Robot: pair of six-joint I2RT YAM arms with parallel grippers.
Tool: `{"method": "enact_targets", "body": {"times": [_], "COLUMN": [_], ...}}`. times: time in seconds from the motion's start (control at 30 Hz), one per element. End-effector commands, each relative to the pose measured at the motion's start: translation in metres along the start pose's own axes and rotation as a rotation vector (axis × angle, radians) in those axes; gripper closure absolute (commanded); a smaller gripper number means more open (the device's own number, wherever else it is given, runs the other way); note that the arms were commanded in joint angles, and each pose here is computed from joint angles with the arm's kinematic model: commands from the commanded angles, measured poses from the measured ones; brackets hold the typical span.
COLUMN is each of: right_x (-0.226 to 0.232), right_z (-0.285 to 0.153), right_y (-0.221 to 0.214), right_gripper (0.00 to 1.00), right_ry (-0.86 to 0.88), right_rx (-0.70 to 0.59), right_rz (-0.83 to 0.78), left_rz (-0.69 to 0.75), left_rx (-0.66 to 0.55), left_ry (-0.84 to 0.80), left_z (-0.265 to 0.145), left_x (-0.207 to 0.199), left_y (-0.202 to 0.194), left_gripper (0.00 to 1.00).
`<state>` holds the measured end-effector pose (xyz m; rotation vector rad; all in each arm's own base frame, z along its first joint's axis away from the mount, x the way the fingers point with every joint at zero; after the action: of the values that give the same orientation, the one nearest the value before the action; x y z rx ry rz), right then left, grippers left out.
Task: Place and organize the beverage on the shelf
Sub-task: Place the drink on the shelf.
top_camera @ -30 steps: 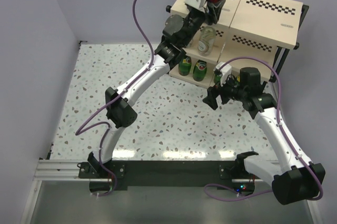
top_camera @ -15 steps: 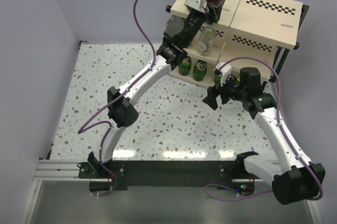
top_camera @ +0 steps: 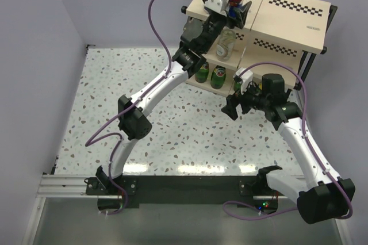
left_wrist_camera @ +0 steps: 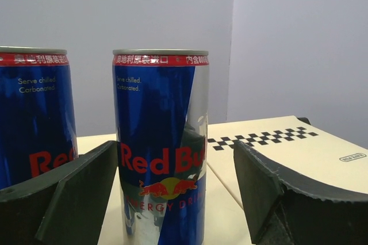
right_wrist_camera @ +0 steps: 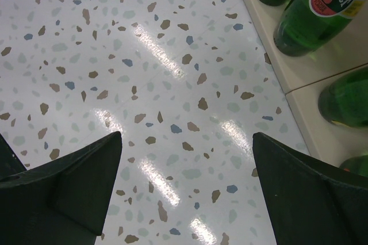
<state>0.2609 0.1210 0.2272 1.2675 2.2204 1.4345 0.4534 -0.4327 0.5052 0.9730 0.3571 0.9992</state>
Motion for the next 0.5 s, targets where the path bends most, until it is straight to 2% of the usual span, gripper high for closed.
{"method": "enact_targets", "body": {"times": [0.0,0.17,0.47], "right_x": [-0.001,-0.001,-0.004], "right_z": [0.0,-0.001,-0.001], "right_y": [0.004,0.003,0.002], "right_gripper": [0.01,0.01,0.01], "right_ry": [-0.011,-0.011,-0.024], "right_rx": [-0.011,-0.008,-0.006], "right_rz": [-0.026,-0.031,-0.037], "left_rz": [0.015,0.045,0.065], "left_rx": [-0.069,-0.066,-0.046], "left_ry": [0.023,0.047,0.071], "left_z": [-0.001,-0.004,-0.014], "left_x": [0.009,0.016,0.022], "left_y": [0.046,0.058,0.074], "left_gripper": [0.14,0.01,0.0]}}
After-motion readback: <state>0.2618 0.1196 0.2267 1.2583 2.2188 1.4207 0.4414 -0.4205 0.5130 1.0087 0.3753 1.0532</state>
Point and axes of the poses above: each gripper's point midway between its finger pads, its own z axis out along the fingers, its own x axis along the line the jaws close on, y = z × x, the point moved 3 cm from there along -z, back along the fingers, and after that the axes turned 14 degrees about z, right-handed, at the moved point
